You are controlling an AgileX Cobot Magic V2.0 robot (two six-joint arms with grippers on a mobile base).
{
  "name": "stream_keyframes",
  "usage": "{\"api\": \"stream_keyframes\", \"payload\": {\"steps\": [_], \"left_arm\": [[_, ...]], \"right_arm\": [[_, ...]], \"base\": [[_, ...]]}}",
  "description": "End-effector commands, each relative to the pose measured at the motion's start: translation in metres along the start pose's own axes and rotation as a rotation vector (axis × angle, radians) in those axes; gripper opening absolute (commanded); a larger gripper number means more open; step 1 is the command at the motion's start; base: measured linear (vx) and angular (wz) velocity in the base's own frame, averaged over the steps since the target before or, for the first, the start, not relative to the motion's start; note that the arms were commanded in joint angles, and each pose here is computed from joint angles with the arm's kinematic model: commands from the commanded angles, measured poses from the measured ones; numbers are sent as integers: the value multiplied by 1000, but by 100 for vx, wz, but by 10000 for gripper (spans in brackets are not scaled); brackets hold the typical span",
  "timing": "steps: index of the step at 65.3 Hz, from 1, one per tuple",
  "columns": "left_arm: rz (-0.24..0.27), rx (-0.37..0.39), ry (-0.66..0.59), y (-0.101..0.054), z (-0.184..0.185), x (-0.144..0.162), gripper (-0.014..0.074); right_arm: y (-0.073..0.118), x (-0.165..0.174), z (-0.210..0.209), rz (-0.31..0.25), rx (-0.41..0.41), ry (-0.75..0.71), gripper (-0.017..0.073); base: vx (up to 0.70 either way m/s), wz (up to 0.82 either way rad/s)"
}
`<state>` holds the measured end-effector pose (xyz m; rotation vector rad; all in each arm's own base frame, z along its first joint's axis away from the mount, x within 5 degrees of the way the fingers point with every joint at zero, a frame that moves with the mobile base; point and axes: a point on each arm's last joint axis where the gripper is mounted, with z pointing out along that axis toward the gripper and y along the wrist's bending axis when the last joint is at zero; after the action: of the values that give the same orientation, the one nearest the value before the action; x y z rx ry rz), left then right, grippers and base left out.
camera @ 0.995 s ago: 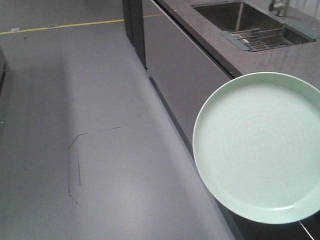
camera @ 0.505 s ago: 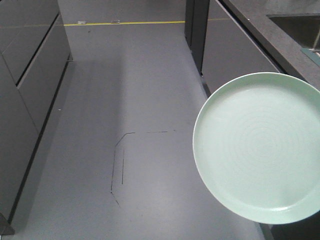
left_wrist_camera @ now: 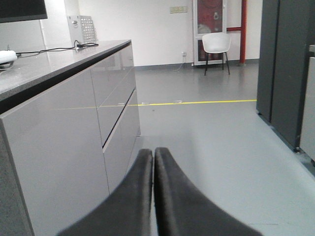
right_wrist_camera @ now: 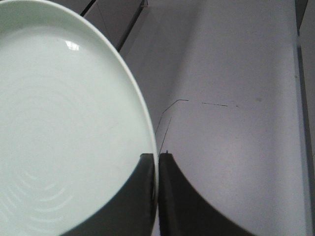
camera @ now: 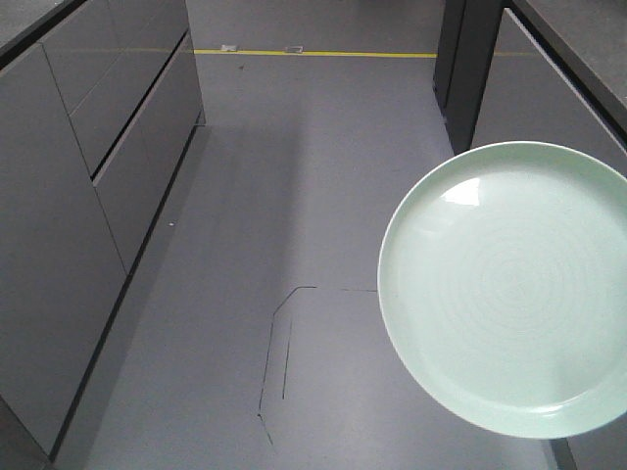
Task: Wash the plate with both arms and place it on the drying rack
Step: 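Drive the base away from the counter holding the plate, then drive the base toward the counter with the sink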
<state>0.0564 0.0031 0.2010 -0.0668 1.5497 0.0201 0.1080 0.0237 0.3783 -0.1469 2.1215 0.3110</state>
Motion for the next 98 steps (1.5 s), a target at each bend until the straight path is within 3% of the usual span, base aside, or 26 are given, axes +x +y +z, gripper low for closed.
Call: {"api": "stream_keyframes", "payload": {"steps": [1, 98], "left_arm": [[-10, 10, -68, 0, 0, 0, -6], [-10, 7, -68, 0, 0, 0, -6]], "right_arm": [[1, -12, -5, 8, 8, -89, -3], [1, -12, -5, 8, 7, -90, -3]], "base": [[31, 17], [33, 0]]}}
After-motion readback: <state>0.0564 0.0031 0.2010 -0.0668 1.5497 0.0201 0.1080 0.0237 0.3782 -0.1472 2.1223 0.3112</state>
